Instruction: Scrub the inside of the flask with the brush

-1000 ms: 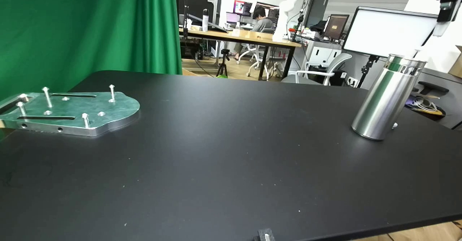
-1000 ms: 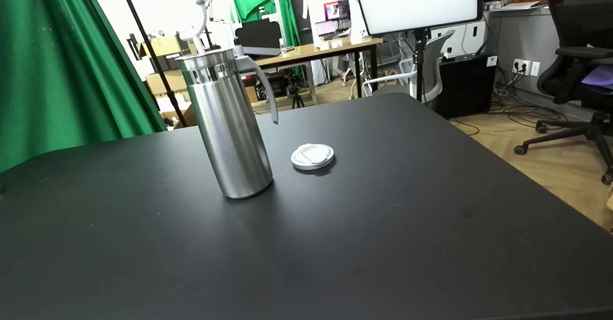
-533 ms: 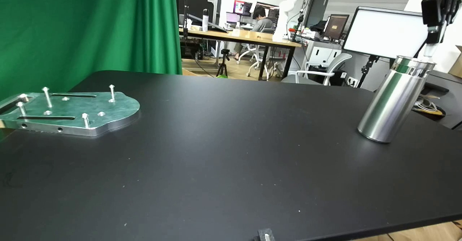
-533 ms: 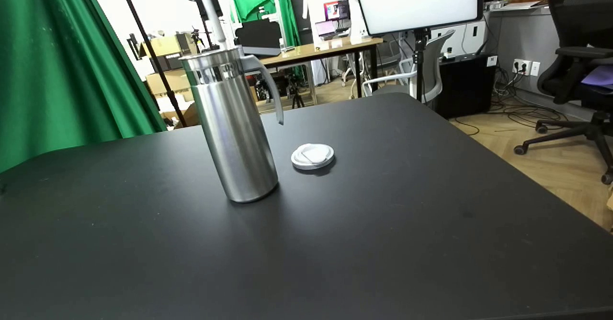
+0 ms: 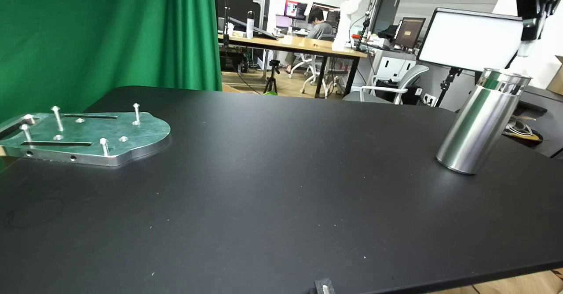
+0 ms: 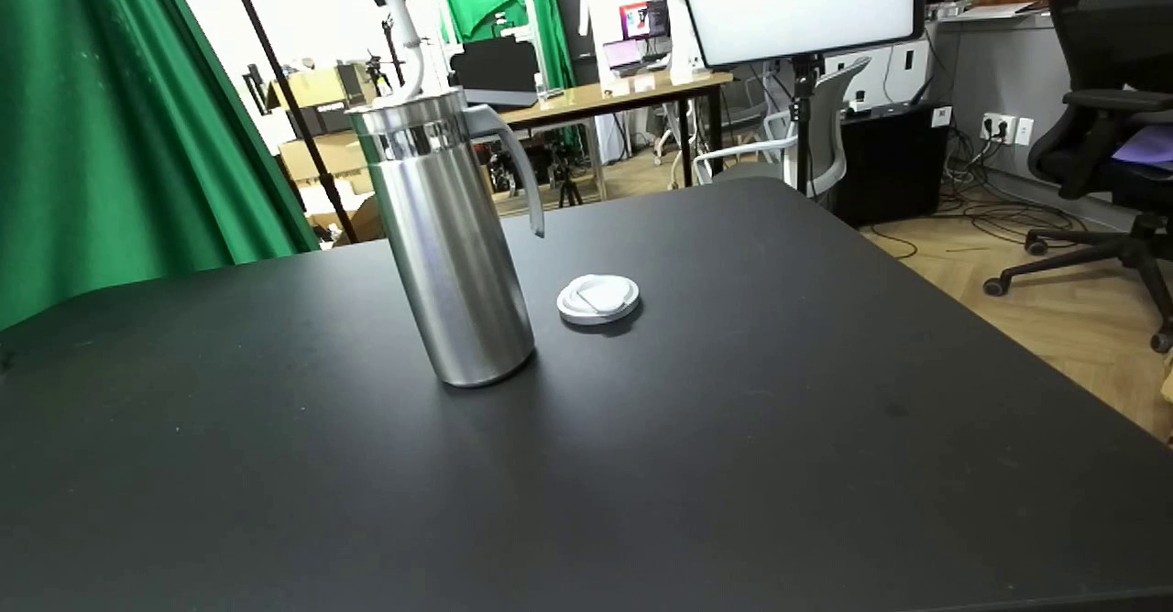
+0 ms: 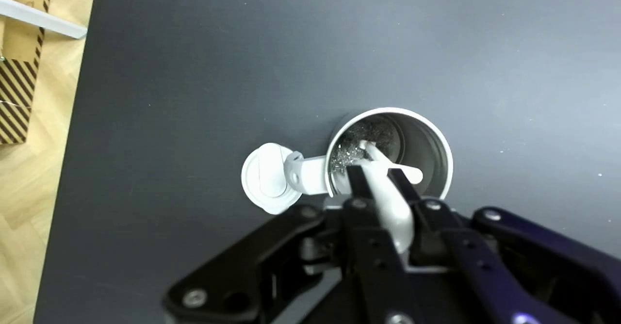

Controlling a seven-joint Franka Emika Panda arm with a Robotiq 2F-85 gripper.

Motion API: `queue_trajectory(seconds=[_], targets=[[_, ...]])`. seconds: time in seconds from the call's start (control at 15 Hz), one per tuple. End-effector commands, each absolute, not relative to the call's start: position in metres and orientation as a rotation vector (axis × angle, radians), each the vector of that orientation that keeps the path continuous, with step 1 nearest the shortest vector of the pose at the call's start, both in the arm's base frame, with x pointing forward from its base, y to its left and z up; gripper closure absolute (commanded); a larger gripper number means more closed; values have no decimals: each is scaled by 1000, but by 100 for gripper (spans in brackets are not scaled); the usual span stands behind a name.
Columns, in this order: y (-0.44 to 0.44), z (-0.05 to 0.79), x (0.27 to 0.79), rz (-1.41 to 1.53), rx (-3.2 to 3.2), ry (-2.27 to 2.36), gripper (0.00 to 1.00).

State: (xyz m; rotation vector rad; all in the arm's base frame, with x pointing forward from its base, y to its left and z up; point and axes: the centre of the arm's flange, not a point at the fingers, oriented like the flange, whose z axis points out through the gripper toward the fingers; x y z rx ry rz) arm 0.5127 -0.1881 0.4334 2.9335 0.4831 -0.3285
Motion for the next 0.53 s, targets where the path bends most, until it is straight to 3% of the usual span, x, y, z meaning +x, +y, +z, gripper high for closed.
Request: queue_trajectory(seconds=[0.0, 0.47], targets=[[-170, 469, 495, -283, 2895, 485, 96], [-161, 487, 488, -215, 2867, 511, 96]])
